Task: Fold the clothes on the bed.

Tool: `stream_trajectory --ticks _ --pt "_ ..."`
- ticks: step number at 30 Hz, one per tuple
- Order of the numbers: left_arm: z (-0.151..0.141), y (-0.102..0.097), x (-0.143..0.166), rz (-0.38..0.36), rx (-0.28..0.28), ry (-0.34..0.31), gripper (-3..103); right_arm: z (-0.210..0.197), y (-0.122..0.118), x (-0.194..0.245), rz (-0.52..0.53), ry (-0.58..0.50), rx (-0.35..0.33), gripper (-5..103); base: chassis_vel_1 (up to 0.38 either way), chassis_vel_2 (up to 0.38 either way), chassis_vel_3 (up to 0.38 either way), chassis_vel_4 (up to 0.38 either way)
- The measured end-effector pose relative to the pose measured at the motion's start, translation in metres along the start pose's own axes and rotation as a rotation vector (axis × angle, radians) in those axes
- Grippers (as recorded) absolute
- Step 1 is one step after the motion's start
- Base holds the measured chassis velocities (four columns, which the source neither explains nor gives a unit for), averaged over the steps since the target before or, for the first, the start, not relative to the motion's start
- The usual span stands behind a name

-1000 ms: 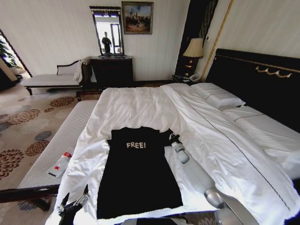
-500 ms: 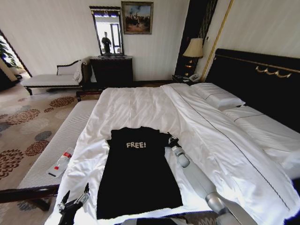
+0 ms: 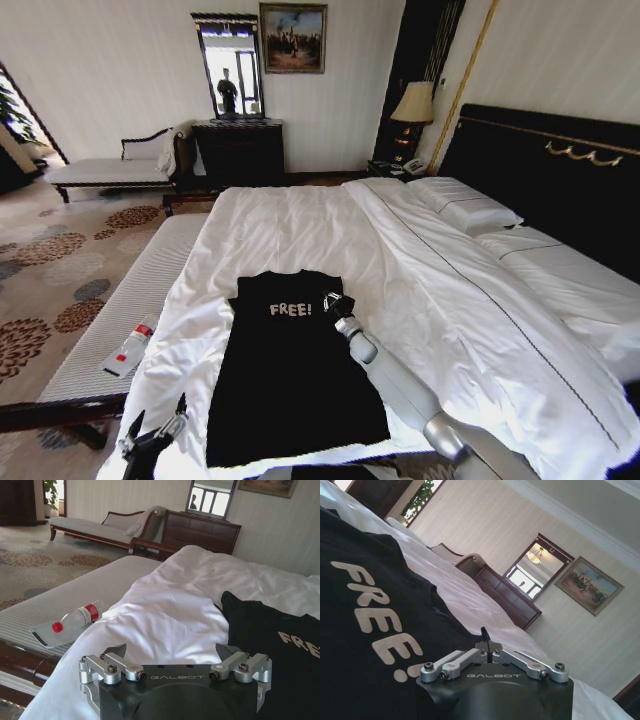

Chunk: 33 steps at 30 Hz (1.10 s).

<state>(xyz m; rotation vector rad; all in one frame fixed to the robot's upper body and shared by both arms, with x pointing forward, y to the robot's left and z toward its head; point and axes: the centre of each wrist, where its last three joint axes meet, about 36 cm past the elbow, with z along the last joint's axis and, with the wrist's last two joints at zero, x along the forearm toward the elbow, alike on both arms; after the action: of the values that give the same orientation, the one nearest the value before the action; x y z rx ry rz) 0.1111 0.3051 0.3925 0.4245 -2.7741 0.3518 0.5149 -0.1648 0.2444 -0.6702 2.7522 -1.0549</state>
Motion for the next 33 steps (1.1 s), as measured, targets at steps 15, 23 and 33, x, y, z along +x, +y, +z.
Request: stream_trajectory --ticks 15,23,33 --pt "-0.001 0.002 -0.002 -0.005 0.004 0.001 100 -0.004 0.021 -0.011 -0.048 -0.006 0.019 0 0.0 0.0 0.0 0.0" --pt "-0.001 0.003 0.001 -0.007 0.006 0.004 100 0.009 0.03 -0.009 -0.064 0.015 0.043 2 0.0 0.0 0.0 0.0" --pt "0.0 0.007 -0.01 0.006 -0.025 0.002 100 -0.012 0.032 0.008 -0.024 -0.035 -0.021 40 0.0 0.0 0.0 0.0"
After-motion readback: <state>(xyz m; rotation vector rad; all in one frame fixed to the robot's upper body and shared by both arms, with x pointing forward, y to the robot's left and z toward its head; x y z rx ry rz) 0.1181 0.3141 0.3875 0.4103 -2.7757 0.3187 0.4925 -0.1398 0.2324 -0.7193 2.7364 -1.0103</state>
